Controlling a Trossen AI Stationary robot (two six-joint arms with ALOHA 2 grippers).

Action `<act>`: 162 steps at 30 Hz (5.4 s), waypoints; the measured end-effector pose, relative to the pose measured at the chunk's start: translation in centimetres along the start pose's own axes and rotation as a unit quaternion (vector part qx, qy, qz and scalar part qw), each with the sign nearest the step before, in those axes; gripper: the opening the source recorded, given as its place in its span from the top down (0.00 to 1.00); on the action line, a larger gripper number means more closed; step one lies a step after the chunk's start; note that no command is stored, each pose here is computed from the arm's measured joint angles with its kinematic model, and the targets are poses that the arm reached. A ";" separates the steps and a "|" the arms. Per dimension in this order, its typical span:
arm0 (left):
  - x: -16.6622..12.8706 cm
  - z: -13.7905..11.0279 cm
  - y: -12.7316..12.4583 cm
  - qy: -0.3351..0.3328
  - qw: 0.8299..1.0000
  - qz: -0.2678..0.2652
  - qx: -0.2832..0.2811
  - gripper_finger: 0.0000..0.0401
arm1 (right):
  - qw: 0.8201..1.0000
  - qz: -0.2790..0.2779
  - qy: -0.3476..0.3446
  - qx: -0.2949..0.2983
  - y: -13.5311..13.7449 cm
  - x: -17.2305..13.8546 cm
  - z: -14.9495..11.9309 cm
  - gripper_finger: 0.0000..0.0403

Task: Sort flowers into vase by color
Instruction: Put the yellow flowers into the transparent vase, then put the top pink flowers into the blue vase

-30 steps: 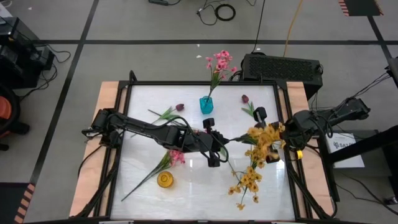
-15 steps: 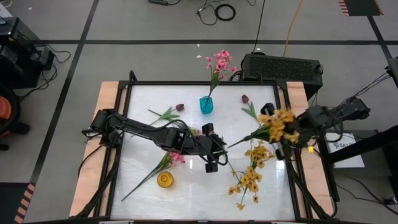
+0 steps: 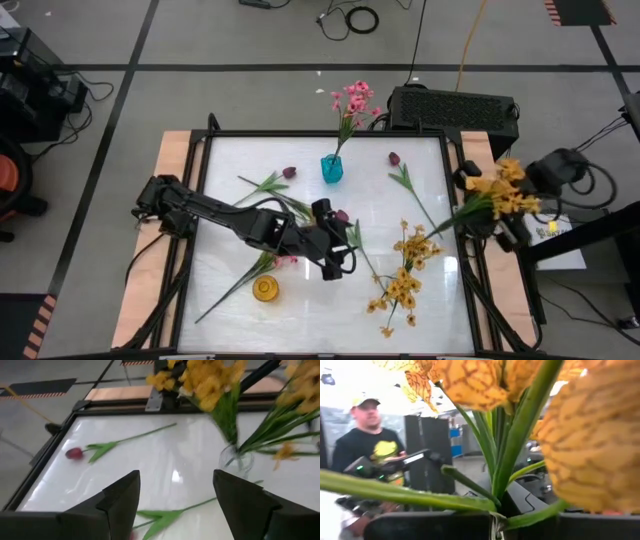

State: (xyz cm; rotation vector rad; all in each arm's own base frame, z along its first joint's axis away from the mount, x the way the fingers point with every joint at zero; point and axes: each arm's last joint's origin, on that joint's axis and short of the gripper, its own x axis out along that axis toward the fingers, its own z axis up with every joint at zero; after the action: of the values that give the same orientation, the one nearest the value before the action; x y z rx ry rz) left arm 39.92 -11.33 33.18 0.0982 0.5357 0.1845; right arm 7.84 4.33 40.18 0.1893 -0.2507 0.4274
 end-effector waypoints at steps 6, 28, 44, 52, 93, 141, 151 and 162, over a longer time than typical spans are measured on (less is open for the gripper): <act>-0.3 -0.3 0.0 0.014 1.000 0.012 -0.007 0.36 | 0.998 0.032 0.043 0.033 0.9 0.1 2.4 0.99; -0.3 -0.8 0.0 0.035 0.999 0.026 -0.028 0.36 | 0.981 0.046 0.188 0.019 4.6 1.8 -0.4 0.99; -0.3 -0.9 0.1 0.040 0.998 0.037 -0.024 0.36 | 0.982 -0.075 0.170 -0.033 8.0 0.4 -10.0 0.98; 0.0 -0.8 0.9 0.039 0.998 0.045 -0.026 0.36 | 0.979 -0.124 0.156 -0.034 7.8 -0.3 -13.3 0.98; 0.3 -0.7 1.3 0.035 0.998 0.050 -0.032 0.36 | 0.956 -0.219 0.189 -0.055 9.2 1.1 -18.5 0.76; 0.2 -1.0 1.4 0.049 0.997 0.052 -0.026 0.36 | 0.807 -0.246 0.507 0.175 2.8 -5.0 -8.1 0.26; 0.0 -2.7 2.2 0.128 0.987 0.096 0.022 0.36 | 0.871 -0.308 0.358 0.137 1.1 -4.8 -4.1 0.35; 1.1 -4.2 7.6 0.247 0.961 0.112 0.063 0.36 | 0.895 -0.356 0.263 0.058 -0.4 -4.5 -0.3 0.42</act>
State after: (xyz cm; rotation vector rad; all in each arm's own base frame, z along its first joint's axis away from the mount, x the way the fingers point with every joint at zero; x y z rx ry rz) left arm 37.57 -3.49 30.13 0.2415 1.0361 0.4008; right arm 4.09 2.34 38.60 0.2586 0.3815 -0.2476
